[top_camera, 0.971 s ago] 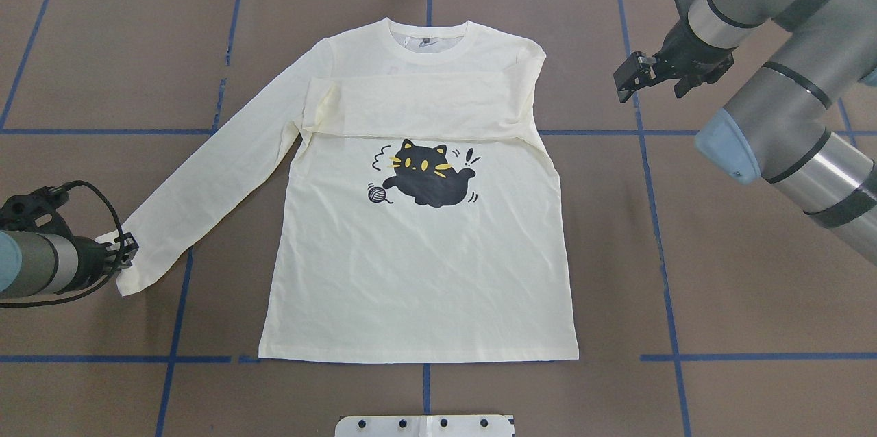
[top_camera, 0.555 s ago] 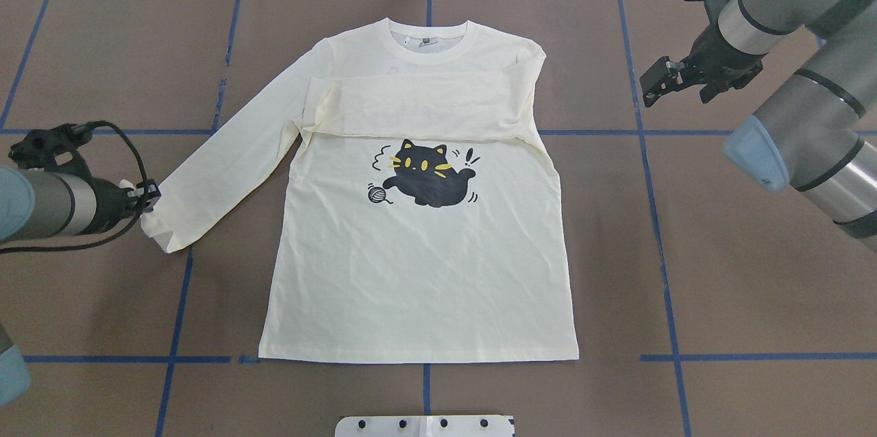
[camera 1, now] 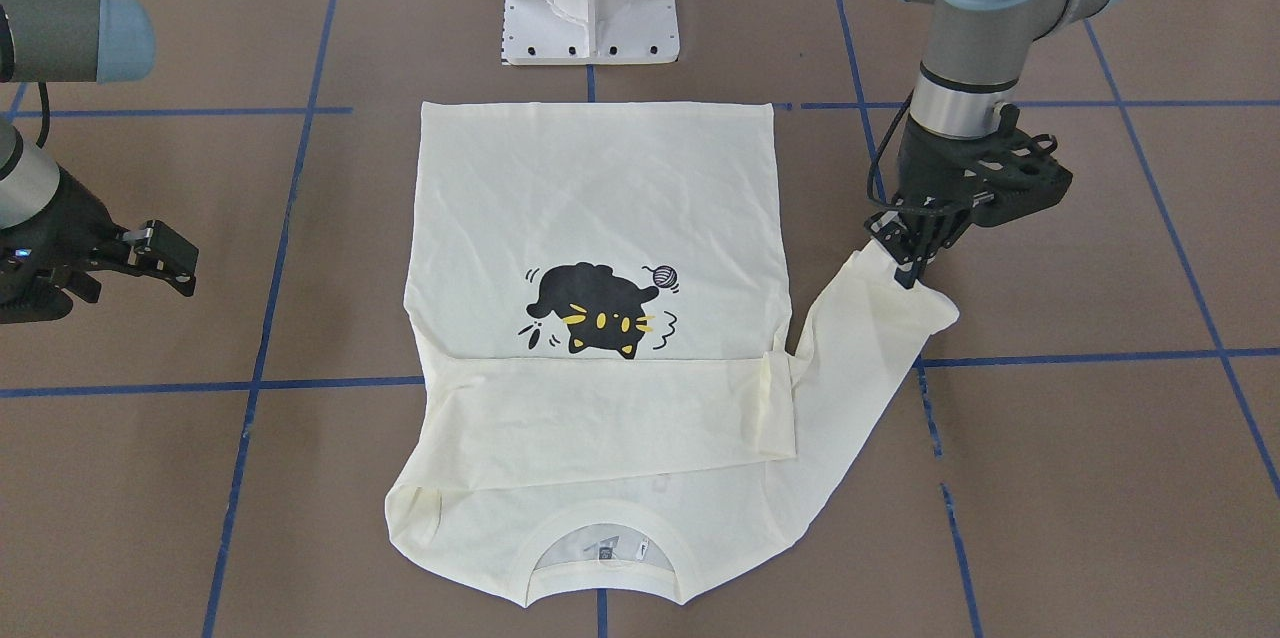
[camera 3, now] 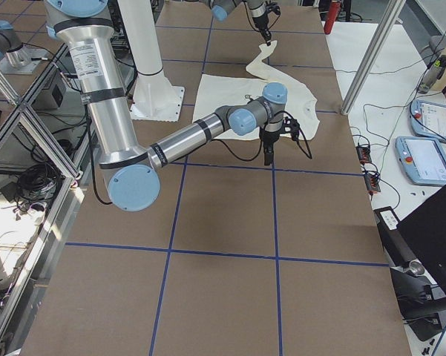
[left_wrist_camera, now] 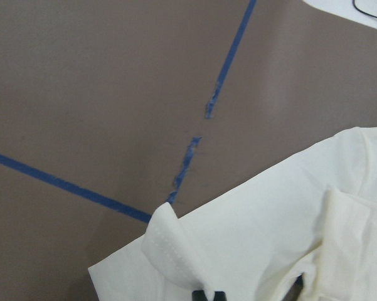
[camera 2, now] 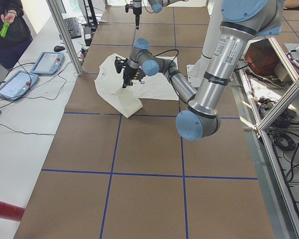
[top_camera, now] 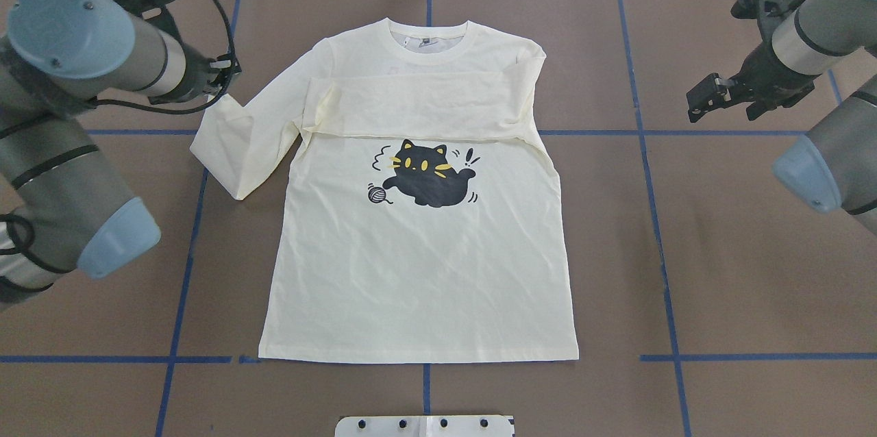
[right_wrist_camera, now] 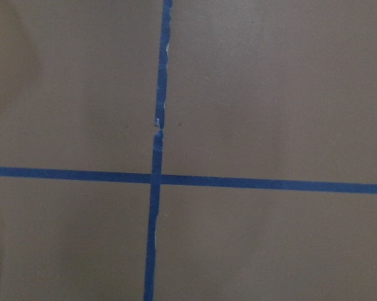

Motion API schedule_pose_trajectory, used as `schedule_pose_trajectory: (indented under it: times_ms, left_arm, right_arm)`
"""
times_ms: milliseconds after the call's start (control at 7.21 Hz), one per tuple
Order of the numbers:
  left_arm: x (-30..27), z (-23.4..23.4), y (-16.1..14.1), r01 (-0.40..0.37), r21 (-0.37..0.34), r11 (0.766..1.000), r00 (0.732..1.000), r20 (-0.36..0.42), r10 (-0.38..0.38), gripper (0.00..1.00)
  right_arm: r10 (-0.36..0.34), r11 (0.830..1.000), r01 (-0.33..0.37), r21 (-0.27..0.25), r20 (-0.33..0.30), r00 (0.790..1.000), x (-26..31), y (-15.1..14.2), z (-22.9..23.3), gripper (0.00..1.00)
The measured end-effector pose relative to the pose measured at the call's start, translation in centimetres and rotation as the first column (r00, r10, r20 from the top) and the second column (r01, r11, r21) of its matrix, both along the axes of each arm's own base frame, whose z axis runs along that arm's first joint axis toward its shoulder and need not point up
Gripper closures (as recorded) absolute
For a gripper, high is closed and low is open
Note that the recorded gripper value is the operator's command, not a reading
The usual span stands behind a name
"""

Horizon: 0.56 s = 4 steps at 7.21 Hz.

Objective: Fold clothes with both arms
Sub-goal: 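Fold the sleeve with the left gripper across the shirt toward the collar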

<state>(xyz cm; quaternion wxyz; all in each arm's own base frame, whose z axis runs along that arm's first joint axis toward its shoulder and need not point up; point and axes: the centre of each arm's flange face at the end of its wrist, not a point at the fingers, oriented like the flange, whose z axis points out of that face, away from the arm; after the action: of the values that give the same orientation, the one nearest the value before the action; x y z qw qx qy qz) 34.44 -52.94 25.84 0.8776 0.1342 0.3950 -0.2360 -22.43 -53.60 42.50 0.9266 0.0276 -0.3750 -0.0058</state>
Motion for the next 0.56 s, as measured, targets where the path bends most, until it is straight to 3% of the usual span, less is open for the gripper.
schedule_pose_trajectory:
  times_ms: [555]
  left_arm:
    - [5.4, -17.7, -5.7, -0.049, 0.181, 0.982, 0.987, -0.141, 0.075, 1.00]
  right_arm:
    - [-0.029, 1.000, 0.029, 0.001, -0.037, 0.999, 2.9, 1.7, 3.9, 0.00]
